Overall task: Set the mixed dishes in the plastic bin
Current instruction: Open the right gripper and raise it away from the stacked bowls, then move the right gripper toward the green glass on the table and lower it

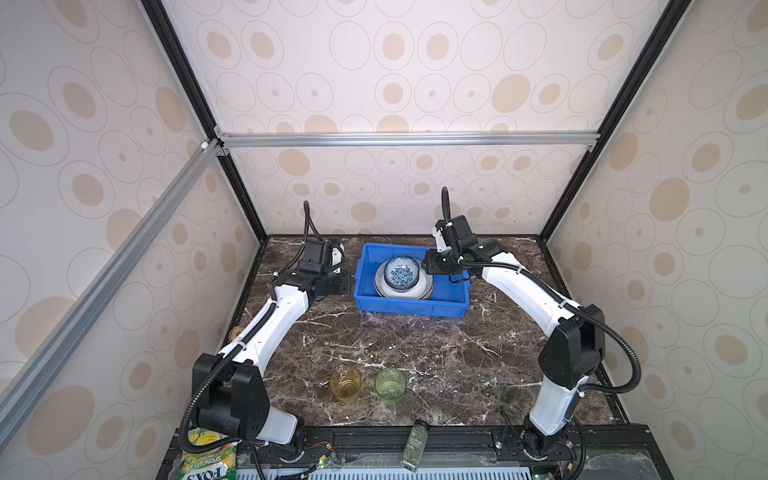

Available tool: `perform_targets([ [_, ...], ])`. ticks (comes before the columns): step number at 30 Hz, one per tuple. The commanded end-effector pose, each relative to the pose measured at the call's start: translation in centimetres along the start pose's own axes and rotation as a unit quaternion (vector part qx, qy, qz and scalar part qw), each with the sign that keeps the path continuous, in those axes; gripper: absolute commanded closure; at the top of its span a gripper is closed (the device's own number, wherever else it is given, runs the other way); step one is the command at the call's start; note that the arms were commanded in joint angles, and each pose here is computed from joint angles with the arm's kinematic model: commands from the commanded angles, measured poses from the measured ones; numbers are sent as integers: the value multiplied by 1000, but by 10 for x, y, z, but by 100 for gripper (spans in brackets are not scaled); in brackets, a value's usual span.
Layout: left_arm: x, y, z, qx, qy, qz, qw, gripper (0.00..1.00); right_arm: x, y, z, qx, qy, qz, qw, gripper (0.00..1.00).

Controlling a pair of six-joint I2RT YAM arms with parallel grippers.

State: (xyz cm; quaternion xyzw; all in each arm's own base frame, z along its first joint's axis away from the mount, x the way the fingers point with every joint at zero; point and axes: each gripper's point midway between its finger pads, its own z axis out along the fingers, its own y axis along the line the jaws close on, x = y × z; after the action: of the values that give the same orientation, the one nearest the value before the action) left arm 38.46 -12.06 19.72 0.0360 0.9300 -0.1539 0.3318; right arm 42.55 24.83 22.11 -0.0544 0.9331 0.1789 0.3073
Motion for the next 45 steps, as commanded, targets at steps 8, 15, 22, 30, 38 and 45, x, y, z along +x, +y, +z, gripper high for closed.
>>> perform_targets([
  [8,15,9,-16,-29,11,12,999,66,12,-9,-41,16,-27,-15,999,56],
  [15,30,19,-20,-54,24,4,998,66,21,-17,-57,24,-41,-16,999,54],
  [22,52,33,-24,-89,47,-1,995,66,33,-28,-67,38,-48,-17,998,53],
  [30,69,36,-29,-93,71,0,993,66,45,-31,-75,35,-42,-15,998,52],
  [38,69,34,-27,-86,68,-6,994,66,65,-19,-75,2,-17,-4,1000,52],
  [45,62,29,-27,-75,61,-8,995,66,86,1,-74,-13,13,-29,999,52],
])
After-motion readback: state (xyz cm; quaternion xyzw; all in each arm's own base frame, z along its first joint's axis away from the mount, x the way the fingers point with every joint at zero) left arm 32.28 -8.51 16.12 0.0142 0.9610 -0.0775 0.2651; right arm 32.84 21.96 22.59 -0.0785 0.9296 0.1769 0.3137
